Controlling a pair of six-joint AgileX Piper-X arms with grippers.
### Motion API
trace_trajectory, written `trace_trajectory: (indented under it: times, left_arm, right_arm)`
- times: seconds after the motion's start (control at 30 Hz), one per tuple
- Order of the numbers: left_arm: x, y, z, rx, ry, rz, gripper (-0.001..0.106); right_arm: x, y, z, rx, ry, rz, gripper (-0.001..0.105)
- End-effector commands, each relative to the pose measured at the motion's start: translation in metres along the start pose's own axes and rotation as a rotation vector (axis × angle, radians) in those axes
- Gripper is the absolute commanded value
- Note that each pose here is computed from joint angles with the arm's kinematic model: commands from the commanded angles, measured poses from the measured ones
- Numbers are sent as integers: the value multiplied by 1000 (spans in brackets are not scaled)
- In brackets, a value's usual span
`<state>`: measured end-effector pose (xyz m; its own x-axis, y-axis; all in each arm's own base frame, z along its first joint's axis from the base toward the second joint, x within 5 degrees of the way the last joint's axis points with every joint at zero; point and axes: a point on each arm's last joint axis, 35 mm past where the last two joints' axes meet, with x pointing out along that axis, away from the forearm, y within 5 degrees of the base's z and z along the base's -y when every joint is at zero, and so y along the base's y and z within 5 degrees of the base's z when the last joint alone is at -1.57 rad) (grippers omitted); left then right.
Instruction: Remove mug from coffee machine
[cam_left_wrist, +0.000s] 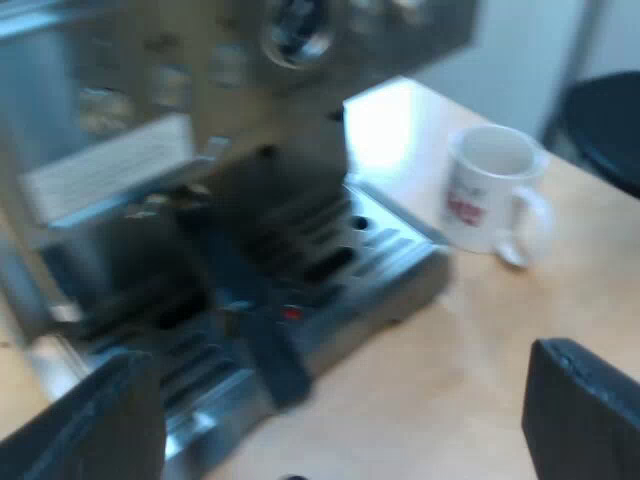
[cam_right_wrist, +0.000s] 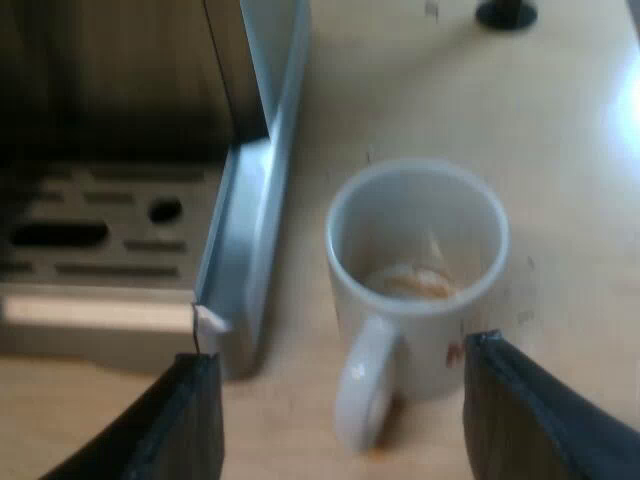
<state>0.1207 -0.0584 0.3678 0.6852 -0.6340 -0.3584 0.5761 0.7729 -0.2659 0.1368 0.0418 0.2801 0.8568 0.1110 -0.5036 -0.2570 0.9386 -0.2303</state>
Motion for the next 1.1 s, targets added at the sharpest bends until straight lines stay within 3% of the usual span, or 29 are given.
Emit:
trace_trajectory:
  times: [0.03,0.1,0.2,0.33,0.4,0.57,0.73,0.87,1.1]
  left_arm:
    - [-4,1,7,-12,-30,62,77]
    - [-8,5,9,-23,-40,95,77]
    - [-15,14,10,-68,-37,182,77]
    - [-29,27,10,-116,-9,296,77]
    - [-32,29,10,-131,-18,319,77]
    - [-42,22,12,-112,-56,320,77]
    - [-55,11,11,-83,-110,317,77]
    - [-66,3,9,-59,-153,314,77]
    - [-95,-17,0,-4,-270,355,77]
  right_arm:
    - [-6,-3,16,2,-37,6,55]
    - [-5,-4,28,1,-45,34,55]
    - [1,-3,39,-14,33,90,55]
    - [12,-3,47,-36,86,97,55]
    - [17,-6,49,-10,89,81,55]
    - [22,-28,41,112,129,51,55]
    - [10,-61,27,223,171,-75,55]
    - [-12,-72,23,222,142,-168,55]
    - [-56,-61,22,186,-32,-215,55]
